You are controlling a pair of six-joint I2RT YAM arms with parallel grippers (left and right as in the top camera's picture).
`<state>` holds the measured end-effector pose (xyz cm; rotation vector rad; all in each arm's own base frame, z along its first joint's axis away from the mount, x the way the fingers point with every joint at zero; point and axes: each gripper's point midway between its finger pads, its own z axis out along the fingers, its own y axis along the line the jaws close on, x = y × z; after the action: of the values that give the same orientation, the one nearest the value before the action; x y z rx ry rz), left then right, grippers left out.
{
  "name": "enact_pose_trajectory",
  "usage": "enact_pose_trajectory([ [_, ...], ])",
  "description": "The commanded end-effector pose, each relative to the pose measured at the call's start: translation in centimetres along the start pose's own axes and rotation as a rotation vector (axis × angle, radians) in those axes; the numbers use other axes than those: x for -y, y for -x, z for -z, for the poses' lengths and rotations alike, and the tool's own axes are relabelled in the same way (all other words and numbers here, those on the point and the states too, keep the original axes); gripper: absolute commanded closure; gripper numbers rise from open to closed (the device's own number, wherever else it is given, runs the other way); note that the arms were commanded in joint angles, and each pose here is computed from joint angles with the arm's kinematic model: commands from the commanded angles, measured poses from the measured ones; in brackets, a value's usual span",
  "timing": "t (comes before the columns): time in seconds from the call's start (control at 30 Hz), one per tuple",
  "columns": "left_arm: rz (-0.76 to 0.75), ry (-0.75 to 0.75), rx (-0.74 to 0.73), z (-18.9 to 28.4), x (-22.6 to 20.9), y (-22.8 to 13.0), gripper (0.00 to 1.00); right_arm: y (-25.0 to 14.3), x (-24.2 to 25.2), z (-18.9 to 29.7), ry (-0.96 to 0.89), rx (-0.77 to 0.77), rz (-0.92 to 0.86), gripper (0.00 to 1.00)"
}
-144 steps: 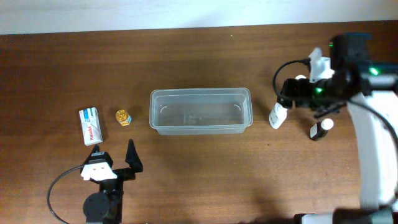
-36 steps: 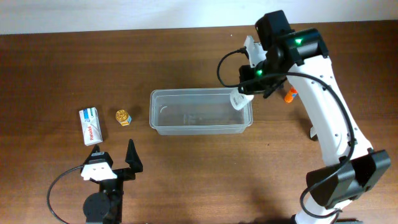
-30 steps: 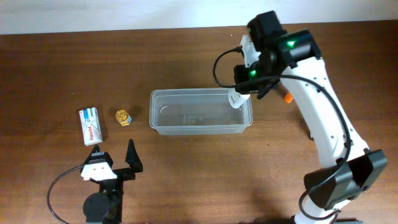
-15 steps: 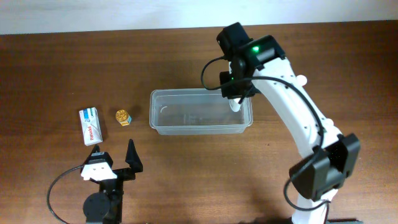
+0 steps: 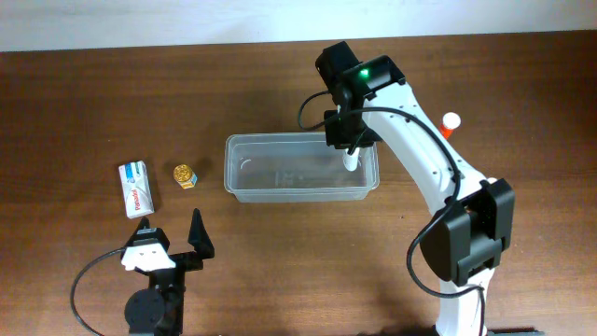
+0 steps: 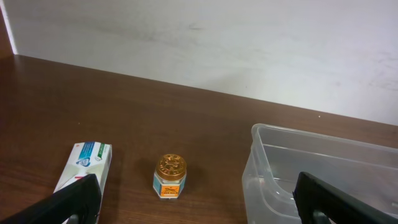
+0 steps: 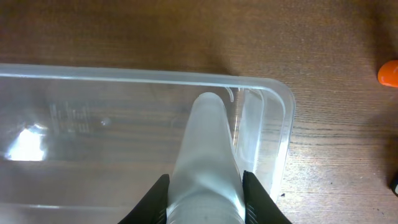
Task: Pack container
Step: 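Lift the spray bottle and lower it into the container's right end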
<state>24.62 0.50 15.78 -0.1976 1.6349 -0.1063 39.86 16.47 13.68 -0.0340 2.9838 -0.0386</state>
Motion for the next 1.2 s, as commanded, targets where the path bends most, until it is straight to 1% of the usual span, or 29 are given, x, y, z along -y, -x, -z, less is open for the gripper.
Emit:
enact_pose_trajectory([
  [0.0, -0.019, -0.008, 0.001, 0.0, 0.1, 0.0, 0.01, 0.3, 0.2, -0.4, -0.028, 0.013, -0.023, 0.82],
  [0.3, -0.019, -0.008, 0.001, 0.0, 0.1, 0.0, 0.01, -0.5, 0.3, -3.4, -0.037, -0.008, -0.024, 0.82],
  [0.67, -0.019, -0.008, 0.001, 0.0, 0.1, 0.0, 0.01, -0.8, 1.6, -5.7, -0.058, -0.019, -0.047, 0.82],
  [1.0, -0.019, -0.008, 0.001, 0.0, 0.1, 0.0, 0.01, -0.4, 3.1, -6.3, -0.061, -0.02, -0.082, 0.82],
  [1.1, -0.019, -0.008, 0.001, 0.0, 0.1, 0.0, 0.01, -0.4, 3.2, -6.3, -0.062, -0.019, -0.075, 0.7],
  [1.17, -0.019, -0.008, 0.001, 0.0, 0.1, 0.0, 0.01, -0.4, 3.2, -6.3, -0.061, -0.02, -0.075, 0.66],
])
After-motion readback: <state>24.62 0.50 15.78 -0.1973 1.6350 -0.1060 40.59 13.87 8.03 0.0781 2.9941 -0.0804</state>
